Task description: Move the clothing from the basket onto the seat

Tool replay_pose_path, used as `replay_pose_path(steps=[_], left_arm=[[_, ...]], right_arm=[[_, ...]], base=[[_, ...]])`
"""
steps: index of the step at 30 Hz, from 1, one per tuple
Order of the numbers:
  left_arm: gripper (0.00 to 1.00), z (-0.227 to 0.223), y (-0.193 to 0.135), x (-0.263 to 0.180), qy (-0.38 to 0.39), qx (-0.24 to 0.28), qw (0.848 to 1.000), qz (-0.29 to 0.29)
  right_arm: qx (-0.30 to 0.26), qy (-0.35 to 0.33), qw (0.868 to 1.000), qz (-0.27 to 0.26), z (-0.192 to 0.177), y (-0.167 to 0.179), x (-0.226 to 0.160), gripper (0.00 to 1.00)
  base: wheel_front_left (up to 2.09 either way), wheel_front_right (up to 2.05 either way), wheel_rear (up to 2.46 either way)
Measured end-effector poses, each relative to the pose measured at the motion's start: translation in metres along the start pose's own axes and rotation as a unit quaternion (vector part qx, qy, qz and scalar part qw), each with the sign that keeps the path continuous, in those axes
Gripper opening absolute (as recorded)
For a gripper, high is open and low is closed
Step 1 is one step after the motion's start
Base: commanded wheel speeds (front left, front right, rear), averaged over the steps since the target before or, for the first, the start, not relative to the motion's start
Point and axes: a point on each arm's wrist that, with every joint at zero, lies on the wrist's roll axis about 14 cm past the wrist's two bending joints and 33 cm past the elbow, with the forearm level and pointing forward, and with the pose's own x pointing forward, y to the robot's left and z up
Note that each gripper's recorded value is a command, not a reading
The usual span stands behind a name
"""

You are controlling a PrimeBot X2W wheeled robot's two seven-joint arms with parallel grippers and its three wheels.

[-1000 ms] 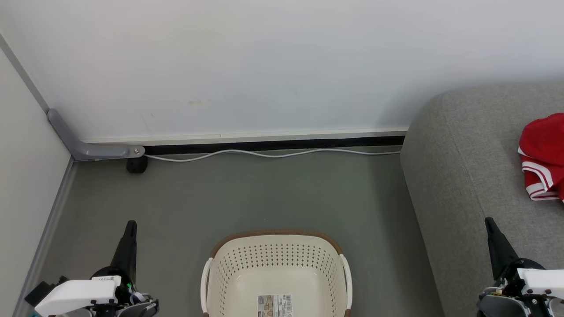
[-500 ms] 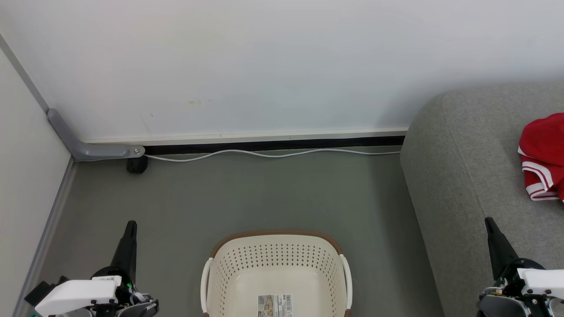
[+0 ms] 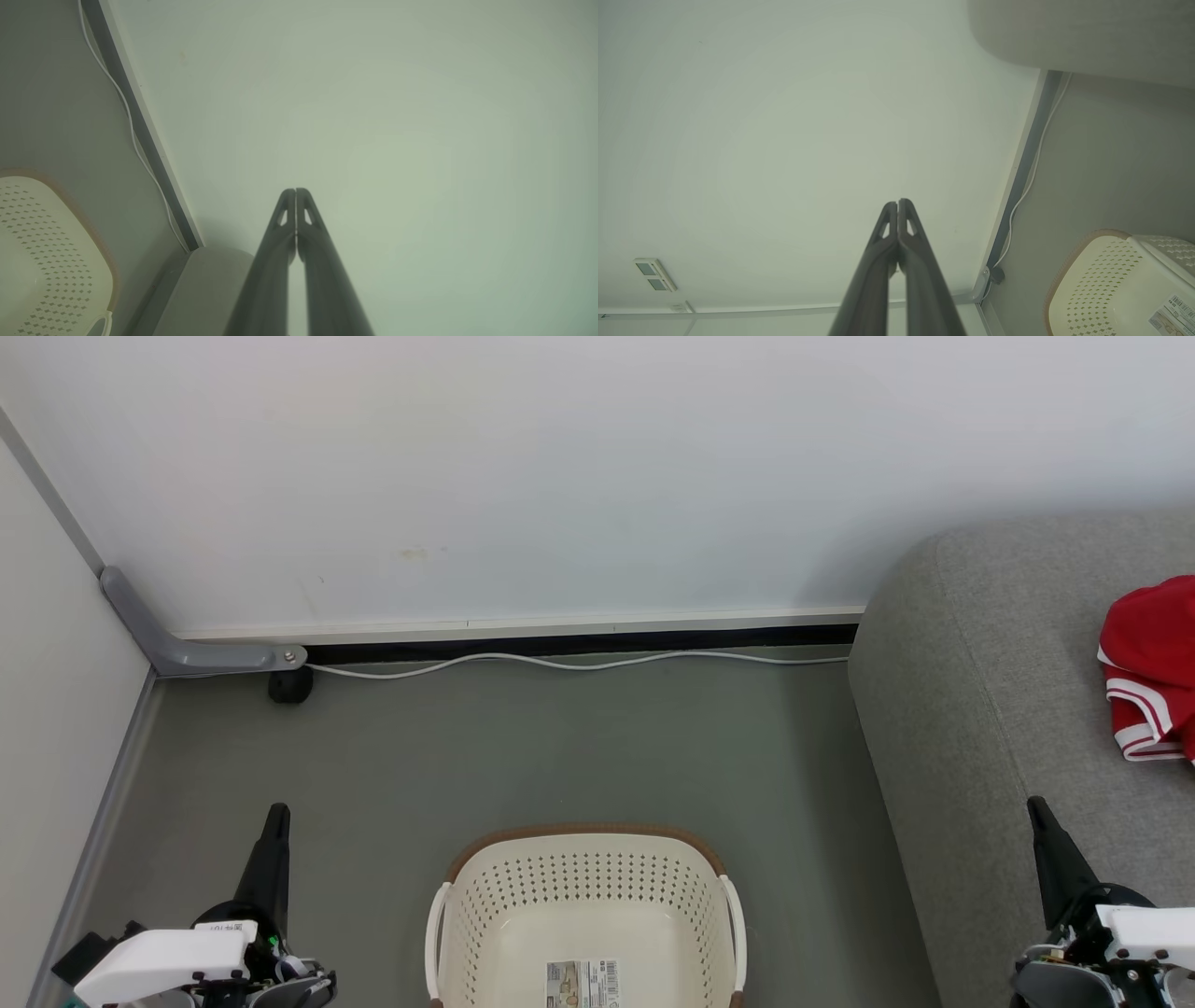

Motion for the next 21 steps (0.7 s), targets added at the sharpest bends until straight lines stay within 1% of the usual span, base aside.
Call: replay_pose_path(steps=[21], left_arm=[[0.00,0.0000,0.0000,0.0000,0.000,0.000,1.000,0.000]], right_arm=[[0.000,0.000,1.000,0.000,-0.0001,0.0000,0.0000,0.00]], base=[[0.00,0.00,0.00]])
